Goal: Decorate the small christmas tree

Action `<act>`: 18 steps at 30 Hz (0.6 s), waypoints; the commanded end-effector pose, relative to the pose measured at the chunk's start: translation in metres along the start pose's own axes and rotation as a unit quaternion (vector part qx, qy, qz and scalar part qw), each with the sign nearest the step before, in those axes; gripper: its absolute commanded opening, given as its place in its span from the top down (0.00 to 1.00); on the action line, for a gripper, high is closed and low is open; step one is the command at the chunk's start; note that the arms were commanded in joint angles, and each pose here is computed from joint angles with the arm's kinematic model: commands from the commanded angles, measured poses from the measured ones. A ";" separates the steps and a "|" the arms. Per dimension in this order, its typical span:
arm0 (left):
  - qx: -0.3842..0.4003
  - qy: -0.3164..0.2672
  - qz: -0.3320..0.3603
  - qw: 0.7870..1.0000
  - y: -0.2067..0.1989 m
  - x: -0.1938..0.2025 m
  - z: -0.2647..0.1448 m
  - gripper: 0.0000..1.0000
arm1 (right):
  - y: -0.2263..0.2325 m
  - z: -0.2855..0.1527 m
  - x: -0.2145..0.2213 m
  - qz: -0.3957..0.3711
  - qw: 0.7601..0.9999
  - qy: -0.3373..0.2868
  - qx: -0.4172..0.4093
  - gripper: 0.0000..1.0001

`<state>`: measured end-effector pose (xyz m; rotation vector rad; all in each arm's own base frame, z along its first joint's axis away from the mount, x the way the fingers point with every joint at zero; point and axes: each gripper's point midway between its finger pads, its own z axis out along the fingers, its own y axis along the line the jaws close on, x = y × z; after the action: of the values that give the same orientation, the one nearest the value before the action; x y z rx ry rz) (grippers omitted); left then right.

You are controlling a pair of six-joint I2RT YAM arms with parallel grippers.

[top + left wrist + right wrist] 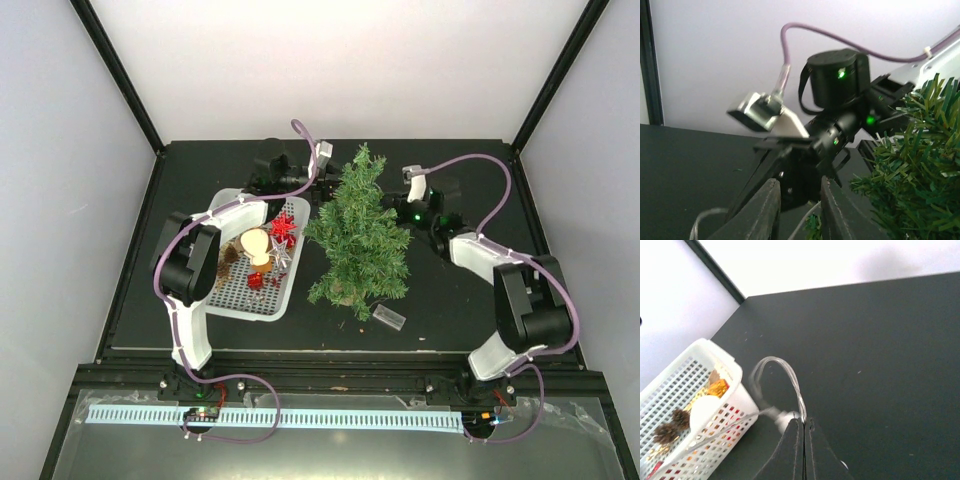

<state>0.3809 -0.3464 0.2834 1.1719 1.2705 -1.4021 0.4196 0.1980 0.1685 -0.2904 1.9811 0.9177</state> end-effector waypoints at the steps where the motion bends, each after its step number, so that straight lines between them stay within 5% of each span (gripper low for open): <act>1: -0.004 -0.010 0.045 0.999 -0.008 -0.029 -0.005 0.73 | -0.007 -0.021 -0.036 -0.024 0.996 -0.046 0.073 0.99; 5: -0.009 -0.011 0.049 0.999 -0.007 -0.030 -0.006 0.67 | -0.008 -0.043 -0.063 -0.033 0.988 -0.083 0.125 0.99; 9: -0.021 -0.010 0.054 0.998 -0.004 -0.031 -0.007 0.47 | -0.004 -0.063 -0.082 -0.042 0.981 -0.106 0.157 0.99; 12: -0.037 -0.009 0.055 0.998 0.000 -0.032 -0.009 0.25 | 0.000 -0.076 -0.093 -0.049 0.976 -0.122 0.172 0.99; 13: -0.047 -0.009 0.058 0.997 0.003 -0.033 -0.010 0.06 | 0.002 -0.080 -0.096 -0.052 0.975 -0.125 0.177 0.99; 18: -0.115 0.005 0.063 0.991 0.027 -0.035 -0.023 0.01 | 0.006 -0.102 -0.111 -0.057 0.966 -0.144 0.206 0.99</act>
<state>0.3958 -0.3382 0.2880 1.1247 1.3048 -1.2834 0.4151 0.1337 0.2681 -0.0813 1.8442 0.5319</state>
